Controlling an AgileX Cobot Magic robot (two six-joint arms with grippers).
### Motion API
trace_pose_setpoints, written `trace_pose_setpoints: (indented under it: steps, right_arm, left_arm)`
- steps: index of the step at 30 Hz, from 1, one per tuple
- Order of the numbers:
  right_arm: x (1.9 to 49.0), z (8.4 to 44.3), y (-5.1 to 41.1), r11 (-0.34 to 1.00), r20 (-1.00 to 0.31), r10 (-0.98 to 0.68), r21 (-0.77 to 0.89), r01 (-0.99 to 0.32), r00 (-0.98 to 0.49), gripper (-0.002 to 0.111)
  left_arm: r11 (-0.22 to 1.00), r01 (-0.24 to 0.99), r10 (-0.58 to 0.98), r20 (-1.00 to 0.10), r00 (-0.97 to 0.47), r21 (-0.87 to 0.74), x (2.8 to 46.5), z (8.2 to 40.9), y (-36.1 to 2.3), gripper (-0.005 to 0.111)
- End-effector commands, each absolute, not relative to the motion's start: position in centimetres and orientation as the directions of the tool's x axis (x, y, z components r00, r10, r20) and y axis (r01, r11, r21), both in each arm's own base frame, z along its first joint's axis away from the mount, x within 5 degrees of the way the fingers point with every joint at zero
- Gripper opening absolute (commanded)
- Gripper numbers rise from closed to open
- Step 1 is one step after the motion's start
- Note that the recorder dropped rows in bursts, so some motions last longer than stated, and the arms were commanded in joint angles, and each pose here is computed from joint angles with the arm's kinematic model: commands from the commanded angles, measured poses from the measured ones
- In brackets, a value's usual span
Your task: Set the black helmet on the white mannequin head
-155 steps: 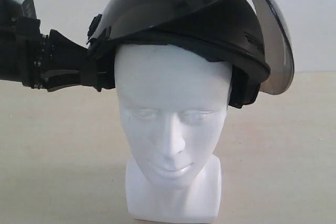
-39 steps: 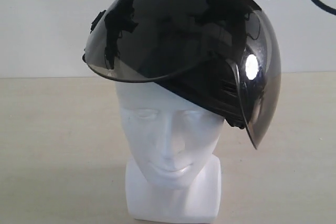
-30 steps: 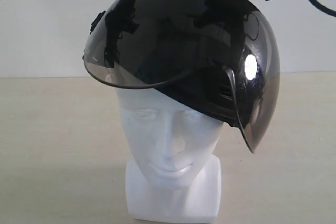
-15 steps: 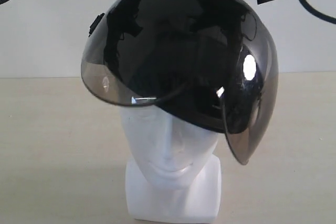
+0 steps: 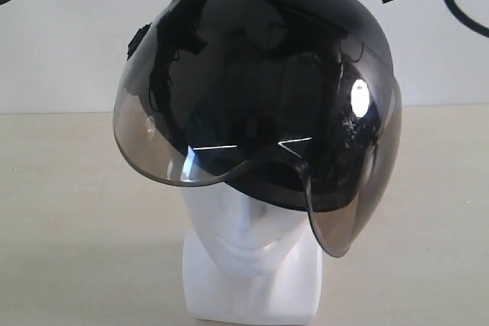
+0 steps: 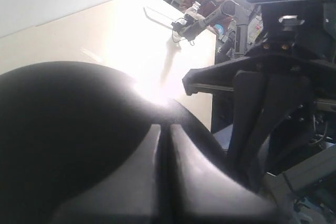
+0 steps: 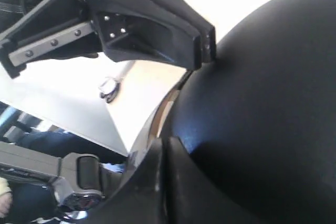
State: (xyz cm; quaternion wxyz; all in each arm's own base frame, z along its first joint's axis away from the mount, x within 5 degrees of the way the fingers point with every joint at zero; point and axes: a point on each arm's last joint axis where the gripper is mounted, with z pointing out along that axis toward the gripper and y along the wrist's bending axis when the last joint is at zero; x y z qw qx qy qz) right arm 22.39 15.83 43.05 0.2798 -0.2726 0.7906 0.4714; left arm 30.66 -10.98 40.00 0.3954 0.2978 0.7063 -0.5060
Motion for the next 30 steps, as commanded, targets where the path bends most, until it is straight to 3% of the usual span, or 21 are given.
trace_pose_setpoints:
  steps: [1,12,21,30]
  right_arm:
    - [22.3,44.6,14.6,0.511,-0.751,-0.099,0.525,-0.681,-0.653,0.000]
    - [23.3,44.2,6.1,0.752,-0.685,0.057,0.508,-0.420,-0.727,0.000]
    - [24.8,34.9,5.2,0.781,-0.466,0.101,0.585,-0.221,-0.879,0.000]
    - [25.3,28.7,5.6,0.728,-0.355,0.148,0.670,-0.141,-0.923,0.000]
  left_arm:
    - [0.305,0.824,0.024,-0.861,-0.508,-0.477,30.4,40.3,-11.2,0.004]
    - [0.305,0.824,0.024,-0.861,-0.508,-0.477,30.4,40.3,-11.2,0.004]
    - [0.305,0.824,0.024,-0.861,-0.508,-0.477,30.4,40.3,-11.2,0.004]
    - [0.305,0.824,0.024,-0.861,-0.508,-0.477,30.4,40.3,-11.2,0.004]
